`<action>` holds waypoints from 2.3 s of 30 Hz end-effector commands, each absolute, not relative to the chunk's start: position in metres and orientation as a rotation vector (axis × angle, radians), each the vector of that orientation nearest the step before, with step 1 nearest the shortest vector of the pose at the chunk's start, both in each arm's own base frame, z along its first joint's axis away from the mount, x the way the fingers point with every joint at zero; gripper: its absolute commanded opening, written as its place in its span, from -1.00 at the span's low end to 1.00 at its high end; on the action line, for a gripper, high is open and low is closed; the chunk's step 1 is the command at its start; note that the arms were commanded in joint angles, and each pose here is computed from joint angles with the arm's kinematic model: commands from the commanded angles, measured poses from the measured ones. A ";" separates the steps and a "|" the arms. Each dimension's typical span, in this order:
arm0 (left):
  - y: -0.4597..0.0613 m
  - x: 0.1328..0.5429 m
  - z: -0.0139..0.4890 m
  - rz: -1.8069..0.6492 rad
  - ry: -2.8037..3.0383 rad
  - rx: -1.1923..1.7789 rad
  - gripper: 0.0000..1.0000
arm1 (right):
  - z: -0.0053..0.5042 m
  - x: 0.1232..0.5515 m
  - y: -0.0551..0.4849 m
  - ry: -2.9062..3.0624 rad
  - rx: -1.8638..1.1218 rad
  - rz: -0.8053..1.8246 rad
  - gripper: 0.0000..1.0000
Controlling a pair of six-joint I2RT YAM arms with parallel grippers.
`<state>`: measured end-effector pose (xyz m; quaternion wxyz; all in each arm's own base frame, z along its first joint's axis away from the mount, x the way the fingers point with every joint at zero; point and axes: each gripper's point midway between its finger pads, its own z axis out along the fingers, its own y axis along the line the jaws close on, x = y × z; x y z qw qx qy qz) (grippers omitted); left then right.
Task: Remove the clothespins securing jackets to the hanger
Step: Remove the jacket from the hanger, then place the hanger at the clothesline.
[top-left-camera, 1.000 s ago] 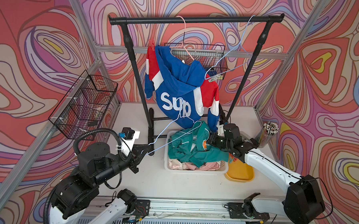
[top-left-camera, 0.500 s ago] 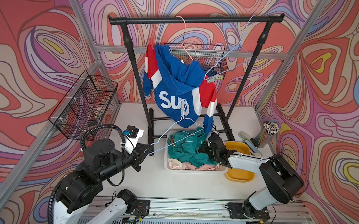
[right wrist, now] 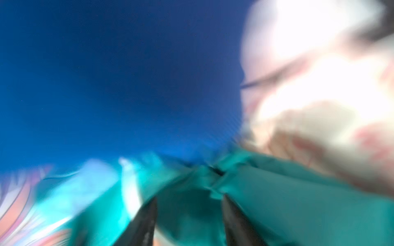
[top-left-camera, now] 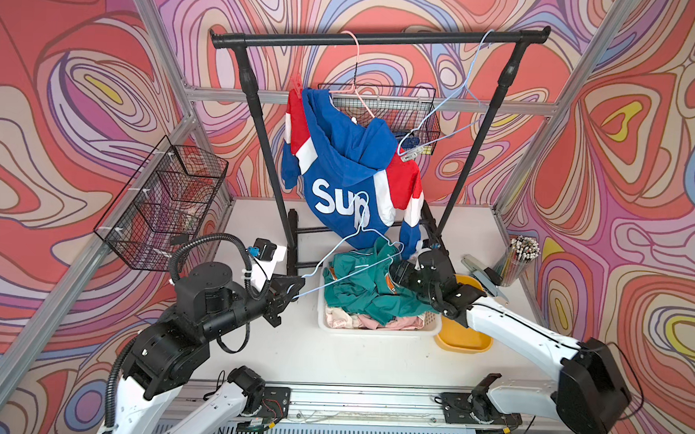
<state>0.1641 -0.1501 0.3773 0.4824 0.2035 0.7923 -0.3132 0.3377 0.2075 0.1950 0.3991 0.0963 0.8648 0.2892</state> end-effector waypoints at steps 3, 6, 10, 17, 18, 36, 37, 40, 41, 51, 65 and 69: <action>-0.158 0.158 0.412 -0.859 1.830 0.504 -1.00 | 0.232 0.333 0.148 2.148 0.192 0.744 0.27; -0.159 0.152 0.420 -0.900 1.807 0.498 -1.00 | 0.251 0.338 0.132 2.075 0.209 0.898 0.36; -0.163 0.147 0.429 -0.957 1.788 0.497 -1.00 | 0.274 0.339 0.140 1.941 0.127 1.180 0.43; -0.166 0.144 0.440 -1.012 1.773 0.484 -1.00 | 0.317 0.324 0.150 1.698 -0.011 1.480 0.53; -0.166 0.145 0.441 -1.012 1.773 0.481 -1.00 | 0.321 0.322 0.149 1.681 -0.022 1.491 0.55; -0.174 0.155 0.461 -1.062 1.727 0.458 -1.00 | 0.330 0.311 0.115 1.681 0.098 1.260 0.56; -0.175 0.155 0.462 -1.068 1.728 0.459 -1.00 | 0.337 0.311 0.117 1.640 0.078 1.300 0.57; -0.179 0.156 0.462 -1.095 1.728 0.459 -1.00 | 0.349 0.317 0.120 1.568 0.061 1.380 0.58; -0.181 0.156 0.463 -1.108 1.723 0.462 -1.00 | 0.352 0.319 0.120 1.546 0.060 1.402 0.56; -0.187 0.166 0.456 -1.123 1.745 0.444 -1.00 | 0.383 0.312 0.123 1.370 -0.012 1.541 0.20; -0.189 0.174 0.438 -1.111 1.788 0.426 -1.00 | 0.385 0.320 0.121 1.350 0.015 1.571 -0.41; -0.188 0.174 0.433 -1.106 1.800 0.421 -1.00 | 0.388 0.319 0.121 1.339 0.013 1.573 -0.87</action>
